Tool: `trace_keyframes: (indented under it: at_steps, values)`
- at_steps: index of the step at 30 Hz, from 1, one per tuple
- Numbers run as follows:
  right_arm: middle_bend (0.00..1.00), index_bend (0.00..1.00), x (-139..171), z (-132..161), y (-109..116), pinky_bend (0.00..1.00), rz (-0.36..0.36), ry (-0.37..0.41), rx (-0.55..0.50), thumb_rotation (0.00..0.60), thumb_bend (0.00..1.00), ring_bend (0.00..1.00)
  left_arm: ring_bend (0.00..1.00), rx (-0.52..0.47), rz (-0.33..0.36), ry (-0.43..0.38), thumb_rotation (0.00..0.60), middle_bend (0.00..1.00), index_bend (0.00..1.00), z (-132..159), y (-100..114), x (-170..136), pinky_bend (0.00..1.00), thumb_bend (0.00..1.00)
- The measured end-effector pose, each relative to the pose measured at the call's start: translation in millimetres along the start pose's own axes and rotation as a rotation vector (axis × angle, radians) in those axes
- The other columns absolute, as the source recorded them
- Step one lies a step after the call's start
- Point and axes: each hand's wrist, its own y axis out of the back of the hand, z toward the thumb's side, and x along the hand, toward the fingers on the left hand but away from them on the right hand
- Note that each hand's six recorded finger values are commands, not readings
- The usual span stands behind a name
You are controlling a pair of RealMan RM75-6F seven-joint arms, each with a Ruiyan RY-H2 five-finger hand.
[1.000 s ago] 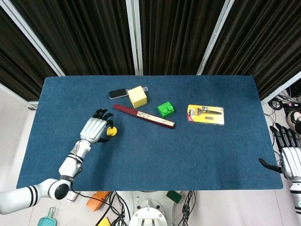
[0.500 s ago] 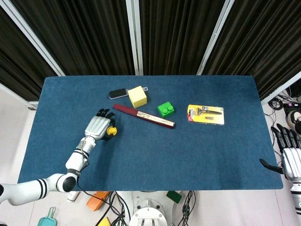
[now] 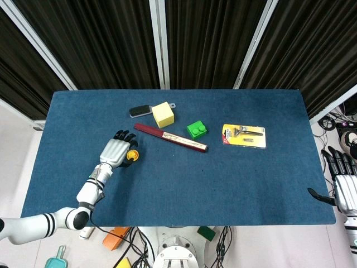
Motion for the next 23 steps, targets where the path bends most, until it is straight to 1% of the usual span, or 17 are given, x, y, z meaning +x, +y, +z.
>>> trace_keyframes:
  at_steps: [2,5,8,12,15,18,23]
  values:
    - [0.00,0.00,0.3,-0.7,0.5,0.02,-0.001,-0.002,0.000,0.600,0.22,0.00,0.02,-0.012,0.022,0.005,0.600,0.11,0.25,-3.2,5.8,-4.8,0.00,0.35]
    - [0.00,0.00,0.5,-1.9,1.2,0.02,-0.002,-0.004,-0.003,0.600,0.22,0.00,0.02,-0.037,0.080,0.029,0.600,0.11,0.22,-16.4,19.9,-16.8,0.00,0.34]
    - [0.00,0.00,0.5,-4.0,0.9,0.02,-0.001,-0.007,-0.007,0.600,0.22,0.00,0.02,-0.066,0.151,0.075,0.600,0.11,0.21,-40.4,34.9,-36.3,0.00,0.33]
    - [0.00,0.00,0.7,-6.0,-0.8,0.02,0.004,-0.010,-0.011,0.600,0.22,0.00,0.03,-0.090,0.247,0.150,0.600,0.11,0.21,-80.8,48.6,-75.4,0.00,0.32]
    - [0.00,0.00,0.4,-5.8,-1.3,0.02,0.006,-0.009,-0.012,0.600,0.22,0.00,0.03,-0.094,0.304,0.200,0.600,0.11,0.21,-106.6,51.8,-109.5,0.00,0.30]
    - [0.00,0.00,-1.0,-1.7,-1.5,0.02,0.009,0.005,-0.015,0.600,0.22,0.00,0.04,-0.091,0.355,0.243,0.600,0.12,0.21,-126.8,52.6,-146.0,0.00,0.30]
    - [0.00,0.00,-4.1,7.5,-2.7,0.02,0.015,0.031,-0.009,0.600,0.22,0.00,0.04,-0.082,0.412,0.296,0.600,0.13,0.21,-146.3,49.6,-203.4,0.00,0.28]
